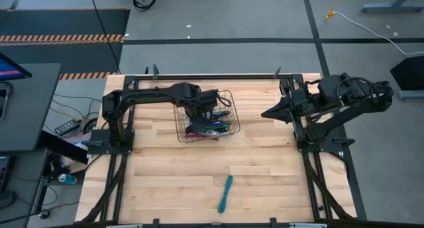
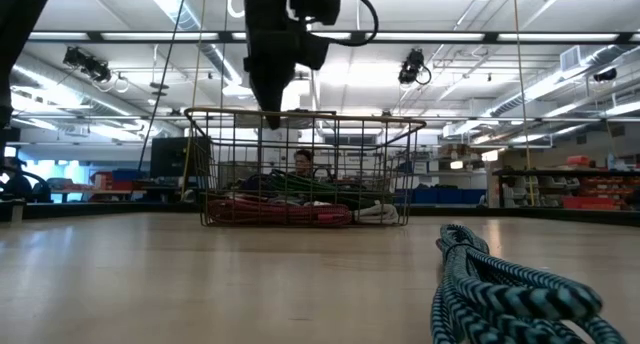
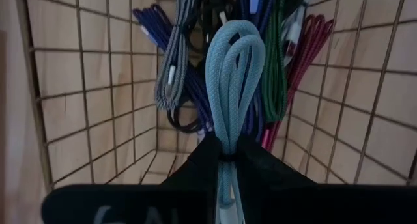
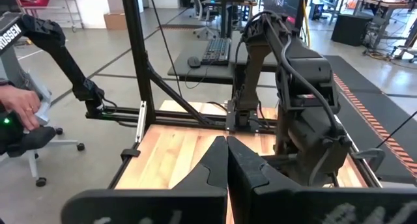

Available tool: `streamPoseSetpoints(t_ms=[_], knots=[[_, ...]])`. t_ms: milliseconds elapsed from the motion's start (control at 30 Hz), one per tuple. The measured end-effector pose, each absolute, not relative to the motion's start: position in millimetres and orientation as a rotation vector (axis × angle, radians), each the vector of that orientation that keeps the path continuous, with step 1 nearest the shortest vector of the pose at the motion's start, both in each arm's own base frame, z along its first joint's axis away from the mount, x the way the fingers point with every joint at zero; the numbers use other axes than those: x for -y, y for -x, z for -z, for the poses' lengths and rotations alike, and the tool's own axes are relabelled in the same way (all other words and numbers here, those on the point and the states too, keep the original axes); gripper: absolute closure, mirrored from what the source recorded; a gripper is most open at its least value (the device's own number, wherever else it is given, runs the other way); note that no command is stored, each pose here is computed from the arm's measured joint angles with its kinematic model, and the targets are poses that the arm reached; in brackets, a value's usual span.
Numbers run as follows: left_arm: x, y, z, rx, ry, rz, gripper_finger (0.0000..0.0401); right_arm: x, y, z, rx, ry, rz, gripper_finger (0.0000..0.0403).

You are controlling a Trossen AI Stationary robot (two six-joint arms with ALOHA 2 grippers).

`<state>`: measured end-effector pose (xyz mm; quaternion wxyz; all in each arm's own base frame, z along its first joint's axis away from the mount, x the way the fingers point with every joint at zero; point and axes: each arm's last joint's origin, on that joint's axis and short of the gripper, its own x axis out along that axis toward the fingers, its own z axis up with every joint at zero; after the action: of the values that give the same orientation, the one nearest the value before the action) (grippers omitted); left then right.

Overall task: Pick and place USB-C Cables
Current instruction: Put the light blue charger cable into the gold wire basket, then put the blue patterned charger cable into the gold wire basket

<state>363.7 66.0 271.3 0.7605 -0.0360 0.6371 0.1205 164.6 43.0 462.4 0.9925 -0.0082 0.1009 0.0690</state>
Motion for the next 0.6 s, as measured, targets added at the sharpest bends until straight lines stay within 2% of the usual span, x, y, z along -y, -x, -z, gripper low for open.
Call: streamPoseSetpoints(t_ms=[300,600], knots=[[-66.3,-365.8,-270.4,-1.360,0.103,-0.283,0.0362,-43.1,-164.7,-462.7,-0.200,0.010,-0.138,0.0398],[-66.3,-365.7,-271.2,-1.351,0.154,-0.324,0.0208,-43.1,-164.7,-462.7,-0.200,0.008,-0.138,0.0383]])
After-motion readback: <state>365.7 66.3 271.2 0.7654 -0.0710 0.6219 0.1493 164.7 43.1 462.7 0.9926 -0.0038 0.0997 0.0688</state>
